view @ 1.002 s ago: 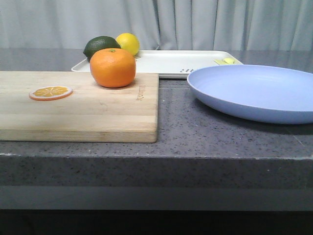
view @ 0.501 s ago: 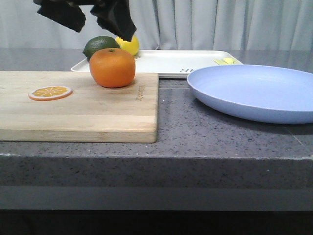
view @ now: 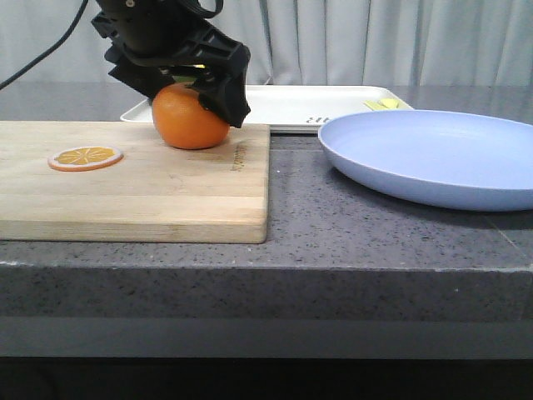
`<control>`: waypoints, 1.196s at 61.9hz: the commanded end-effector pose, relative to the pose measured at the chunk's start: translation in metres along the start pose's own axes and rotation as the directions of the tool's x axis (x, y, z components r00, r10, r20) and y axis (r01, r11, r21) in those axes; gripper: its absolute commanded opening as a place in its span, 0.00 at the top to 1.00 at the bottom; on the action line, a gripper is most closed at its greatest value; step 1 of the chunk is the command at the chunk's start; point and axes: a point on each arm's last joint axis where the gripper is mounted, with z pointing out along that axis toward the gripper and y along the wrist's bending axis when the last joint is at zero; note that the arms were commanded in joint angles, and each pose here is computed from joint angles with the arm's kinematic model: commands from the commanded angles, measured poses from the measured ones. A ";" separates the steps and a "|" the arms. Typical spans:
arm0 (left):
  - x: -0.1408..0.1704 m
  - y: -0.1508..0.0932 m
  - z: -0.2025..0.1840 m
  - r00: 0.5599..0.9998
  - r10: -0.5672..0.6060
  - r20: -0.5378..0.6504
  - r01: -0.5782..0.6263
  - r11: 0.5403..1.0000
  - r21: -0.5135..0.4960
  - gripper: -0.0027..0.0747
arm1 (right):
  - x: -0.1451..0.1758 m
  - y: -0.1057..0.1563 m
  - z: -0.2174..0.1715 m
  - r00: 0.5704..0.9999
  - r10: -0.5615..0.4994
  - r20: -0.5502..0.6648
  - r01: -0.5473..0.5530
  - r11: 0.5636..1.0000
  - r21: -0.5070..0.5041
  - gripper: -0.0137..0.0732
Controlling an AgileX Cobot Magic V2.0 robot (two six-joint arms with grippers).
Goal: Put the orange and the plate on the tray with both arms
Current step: 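Lower the left gripper onto the orange on the cutting board and grasp, then lift the orange with the left gripper and carry it over the blue plate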
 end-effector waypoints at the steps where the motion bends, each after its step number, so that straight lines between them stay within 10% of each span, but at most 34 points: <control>1: -0.018 0.001 -0.026 0.994 0.004 0.107 -0.003 1.000 -0.007 0.11 | -0.015 0.000 -0.004 0.996 -0.021 0.087 0.021 1.000 0.004 0.11; 42: -0.021 -0.007 -0.032 0.996 -0.051 0.079 0.047 0.998 0.050 0.39 | -0.015 0.000 -0.004 0.996 -0.021 0.086 0.021 1.000 0.004 0.11; 74: -0.068 -0.088 -0.072 0.960 0.082 0.268 -0.131 0.977 0.170 0.39 | -0.015 0.000 -0.004 0.996 -0.021 0.085 0.021 1.000 0.004 0.11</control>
